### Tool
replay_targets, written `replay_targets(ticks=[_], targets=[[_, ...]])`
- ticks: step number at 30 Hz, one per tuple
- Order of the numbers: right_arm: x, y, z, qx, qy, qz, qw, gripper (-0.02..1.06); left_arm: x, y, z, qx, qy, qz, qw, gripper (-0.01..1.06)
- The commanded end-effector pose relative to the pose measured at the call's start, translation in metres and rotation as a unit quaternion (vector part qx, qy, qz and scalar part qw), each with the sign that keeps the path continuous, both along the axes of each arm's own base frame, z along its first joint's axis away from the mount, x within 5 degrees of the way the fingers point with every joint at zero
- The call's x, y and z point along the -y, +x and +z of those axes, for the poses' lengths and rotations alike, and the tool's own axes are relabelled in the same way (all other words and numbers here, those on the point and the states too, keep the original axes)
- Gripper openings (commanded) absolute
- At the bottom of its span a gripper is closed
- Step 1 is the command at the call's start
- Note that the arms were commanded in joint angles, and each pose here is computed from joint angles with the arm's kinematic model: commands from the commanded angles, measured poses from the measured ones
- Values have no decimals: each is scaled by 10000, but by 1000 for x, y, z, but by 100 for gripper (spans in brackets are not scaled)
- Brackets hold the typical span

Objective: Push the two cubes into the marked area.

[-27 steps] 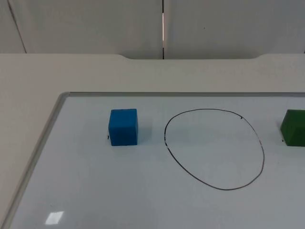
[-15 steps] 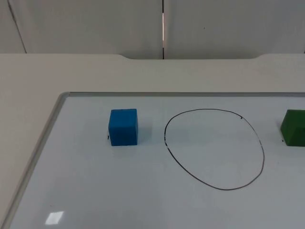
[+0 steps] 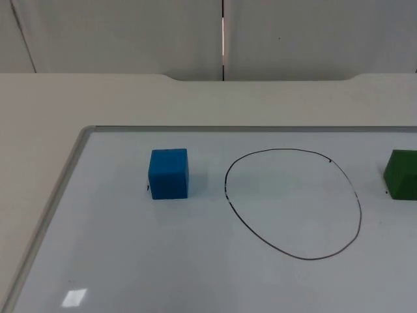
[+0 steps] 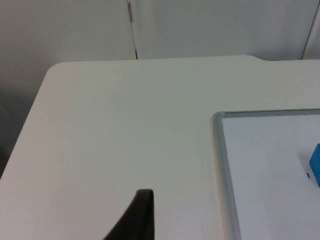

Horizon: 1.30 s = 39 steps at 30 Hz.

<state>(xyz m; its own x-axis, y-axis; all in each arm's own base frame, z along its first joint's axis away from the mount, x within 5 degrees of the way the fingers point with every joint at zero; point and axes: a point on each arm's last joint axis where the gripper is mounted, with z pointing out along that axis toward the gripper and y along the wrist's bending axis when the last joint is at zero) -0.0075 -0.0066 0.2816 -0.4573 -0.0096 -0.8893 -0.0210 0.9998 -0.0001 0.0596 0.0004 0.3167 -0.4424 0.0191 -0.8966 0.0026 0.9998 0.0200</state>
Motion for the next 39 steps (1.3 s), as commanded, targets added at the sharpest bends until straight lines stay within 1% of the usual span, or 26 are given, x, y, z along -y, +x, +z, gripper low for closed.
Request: replay_targets(ticks=[1, 9, 13, 14, 18, 19, 21, 23, 24, 26, 29, 30, 31, 33, 34, 35, 36, 38, 39], targets=[[0, 0, -1, 5, -26, -17, 10000, 105, 1, 9, 3, 59, -89, -11, 9999, 105], [0, 0, -1, 5, -26, -17, 10000, 105, 1, 37, -2, -284, -148, -13, 9995, 105], [0, 0, -1, 5, -26, -17, 10000, 105, 3, 59, -11, -613, -357, -49, 9975, 105], [0, 0, -1, 5, -26, -17, 10000, 105, 3, 59, -11, -613, -357, -49, 9975, 105], [-1, 0, -1, 4, -7, -3, 10000, 105, 5, 82, -25, -1103, -472, -92, 9927, 105], [-1, 0, -1, 4, -7, -3, 10000, 105, 5, 82, -25, -1103, -472, -92, 9927, 105], [-1, 0, -1, 4, -7, -3, 10000, 105, 7, 97, -38, -1556, -632, -71, 9858, 105], [-1, 0, -1, 4, -7, -3, 10000, 105, 9, 106, -47, -1845, -808, -82, 9795, 105], [-1, 0, -1, 4, -7, -3, 10000, 105, 9, 106, -47, -1845, -808, -82, 9795, 105], [-1, 0, -1, 4, -7, -3, 10000, 105, 13, 114, -58, -2164, -985, -220, 9711, 104], [-1, 0, -1, 4, -7, -3, 10000, 105, 21, 121, -66, -2422, -1281, -536, 9602, 100], [-1, 0, -1, 4, -7, -3, 10000, 105, 21, 121, -66, -2422, -1281, -536, 9602, 100], [-1, 0, -1, 4, -7, -3, 10000, 105, 23, 124, -69, -2484, -1406, -595, 9565, 96], [-1, 0, -1, 4, -7, -3, 10000, 105, 27, 128, -73, -2568, -1653, -697, 9497, 84], [-1, 0, -1, 4, -7, -3, 10000, 105, 27, 128, -73, -2568, -1653, -697, 9497, 84], [-1, 0, -1, 4, -7, -3, 10000, 105, 29, 131, -75, -2608, -1705, -740, 9473, 78], [-1, 0, -1, 4, -7, -3, 10000, 105, 31, 133, -77, -2647, -1801, -813, 9439, 65], [-1, 0, -1, 4, -7, -3, 10000, 105, 34, 137, -80, -2664, -1888, -948, 9404, 44], [-1, 0, -1, 4, -7, -3, 10000, 105, 34, 137, -80, -2664, -1888, -948, 9404, 44]])
